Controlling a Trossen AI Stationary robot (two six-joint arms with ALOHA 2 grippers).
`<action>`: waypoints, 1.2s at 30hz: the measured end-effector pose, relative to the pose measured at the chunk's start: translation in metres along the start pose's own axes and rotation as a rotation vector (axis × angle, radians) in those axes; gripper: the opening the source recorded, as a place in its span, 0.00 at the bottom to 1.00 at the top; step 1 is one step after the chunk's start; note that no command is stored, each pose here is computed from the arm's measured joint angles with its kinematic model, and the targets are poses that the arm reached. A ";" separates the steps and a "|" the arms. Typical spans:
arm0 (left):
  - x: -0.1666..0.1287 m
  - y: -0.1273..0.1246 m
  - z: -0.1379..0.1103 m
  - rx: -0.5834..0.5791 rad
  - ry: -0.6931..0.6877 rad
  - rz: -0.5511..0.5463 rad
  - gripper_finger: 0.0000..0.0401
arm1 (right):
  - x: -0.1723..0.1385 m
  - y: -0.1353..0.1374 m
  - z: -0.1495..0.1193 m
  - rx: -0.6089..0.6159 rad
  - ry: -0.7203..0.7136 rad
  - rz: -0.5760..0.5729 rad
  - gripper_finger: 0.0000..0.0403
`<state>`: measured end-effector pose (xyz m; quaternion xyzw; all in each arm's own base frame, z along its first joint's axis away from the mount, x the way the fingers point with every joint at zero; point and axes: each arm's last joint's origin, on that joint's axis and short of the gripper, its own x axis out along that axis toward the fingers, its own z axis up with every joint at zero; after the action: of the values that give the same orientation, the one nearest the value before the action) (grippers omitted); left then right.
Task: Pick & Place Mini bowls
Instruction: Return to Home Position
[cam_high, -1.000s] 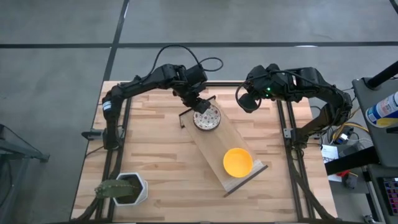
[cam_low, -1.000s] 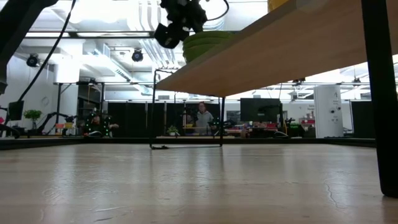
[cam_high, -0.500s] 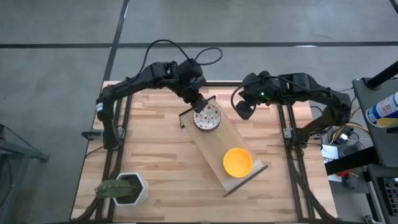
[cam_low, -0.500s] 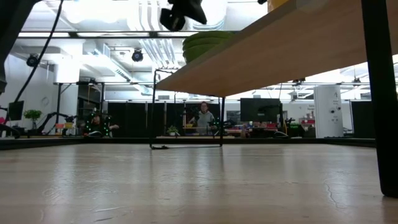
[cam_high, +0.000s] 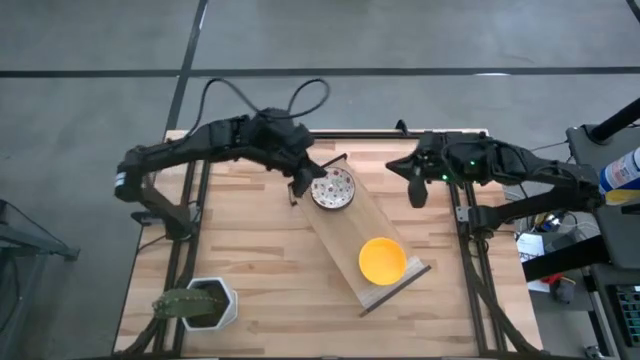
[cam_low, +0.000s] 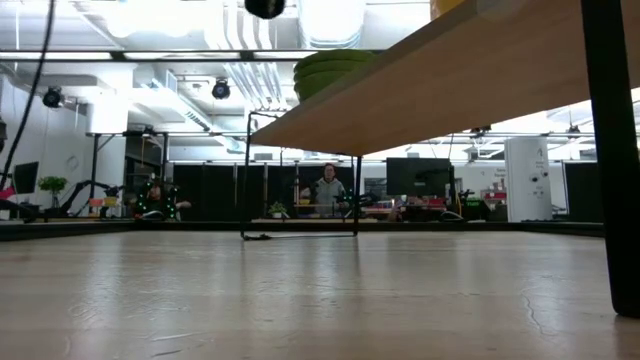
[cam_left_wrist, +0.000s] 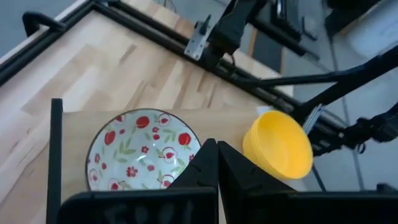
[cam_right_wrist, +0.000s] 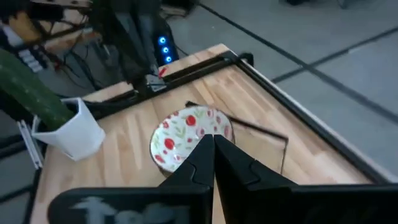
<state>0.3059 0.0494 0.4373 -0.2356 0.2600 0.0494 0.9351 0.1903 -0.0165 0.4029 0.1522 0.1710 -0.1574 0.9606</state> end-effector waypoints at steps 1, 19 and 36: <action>-0.004 0.001 -0.005 -0.004 -0.020 -0.009 0.00 | -0.002 -0.003 -0.006 0.030 -0.001 -0.004 0.02; -0.042 0.049 -0.145 -0.067 -0.169 -0.052 0.00 | -0.013 -0.036 -0.096 -0.028 0.040 0.034 0.02; -0.029 0.071 -0.230 0.142 -0.433 -0.321 0.00 | -0.010 -0.045 -0.133 -0.049 -0.144 0.202 0.02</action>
<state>0.1589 0.0060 0.2487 -0.1915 0.0165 -0.0689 0.9789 0.1280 -0.0088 0.2763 0.1336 0.0892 -0.0662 0.9848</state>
